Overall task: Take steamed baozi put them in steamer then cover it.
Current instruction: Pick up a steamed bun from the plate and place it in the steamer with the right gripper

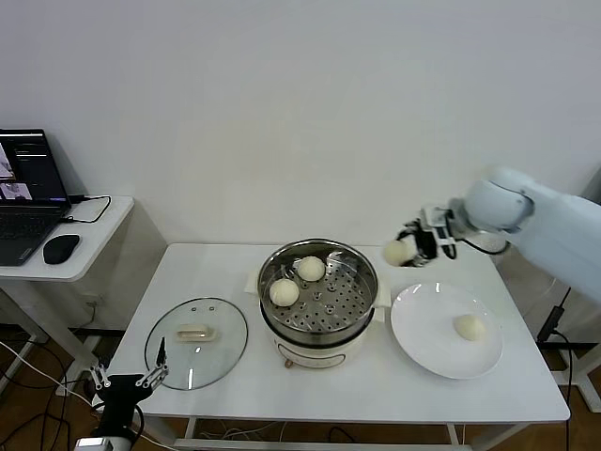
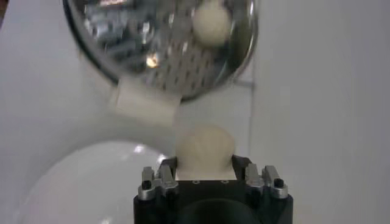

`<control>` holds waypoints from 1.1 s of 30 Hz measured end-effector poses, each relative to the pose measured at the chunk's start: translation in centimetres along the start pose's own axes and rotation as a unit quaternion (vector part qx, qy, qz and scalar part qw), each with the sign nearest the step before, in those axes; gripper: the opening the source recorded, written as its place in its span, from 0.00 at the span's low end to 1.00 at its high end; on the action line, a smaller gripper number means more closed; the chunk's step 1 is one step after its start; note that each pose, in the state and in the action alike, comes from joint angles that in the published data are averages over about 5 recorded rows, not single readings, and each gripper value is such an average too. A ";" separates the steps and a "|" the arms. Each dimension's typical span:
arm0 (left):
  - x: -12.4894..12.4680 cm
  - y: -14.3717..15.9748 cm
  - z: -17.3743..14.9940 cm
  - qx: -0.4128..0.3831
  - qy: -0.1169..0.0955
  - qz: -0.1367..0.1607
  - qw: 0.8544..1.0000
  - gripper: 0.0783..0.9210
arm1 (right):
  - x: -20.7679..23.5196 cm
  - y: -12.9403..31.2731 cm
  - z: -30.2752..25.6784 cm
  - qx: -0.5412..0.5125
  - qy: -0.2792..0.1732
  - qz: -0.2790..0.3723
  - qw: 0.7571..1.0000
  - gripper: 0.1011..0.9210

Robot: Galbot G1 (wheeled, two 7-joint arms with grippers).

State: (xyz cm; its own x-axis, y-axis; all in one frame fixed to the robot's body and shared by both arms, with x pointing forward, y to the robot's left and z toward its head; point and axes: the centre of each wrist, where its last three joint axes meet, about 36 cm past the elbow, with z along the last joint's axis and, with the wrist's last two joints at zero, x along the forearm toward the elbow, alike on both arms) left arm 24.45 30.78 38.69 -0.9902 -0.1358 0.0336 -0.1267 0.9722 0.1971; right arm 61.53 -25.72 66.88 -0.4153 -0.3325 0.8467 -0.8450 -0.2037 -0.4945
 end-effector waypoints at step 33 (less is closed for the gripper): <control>0.1 0.6 0.1 0.009 -0.001 -0.026 1.000 0.88 | -10.1 1.6 -13.1 0.374 -0.077 -0.152 0.912 0.59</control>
State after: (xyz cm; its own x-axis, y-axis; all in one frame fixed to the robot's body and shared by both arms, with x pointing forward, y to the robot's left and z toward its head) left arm 24.24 31.32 38.72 -0.9822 -0.1864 0.0224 -0.1793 0.9668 0.1818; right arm 59.95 -10.59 60.11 -0.0997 -0.2687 0.9580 -0.4237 -0.8597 -0.2852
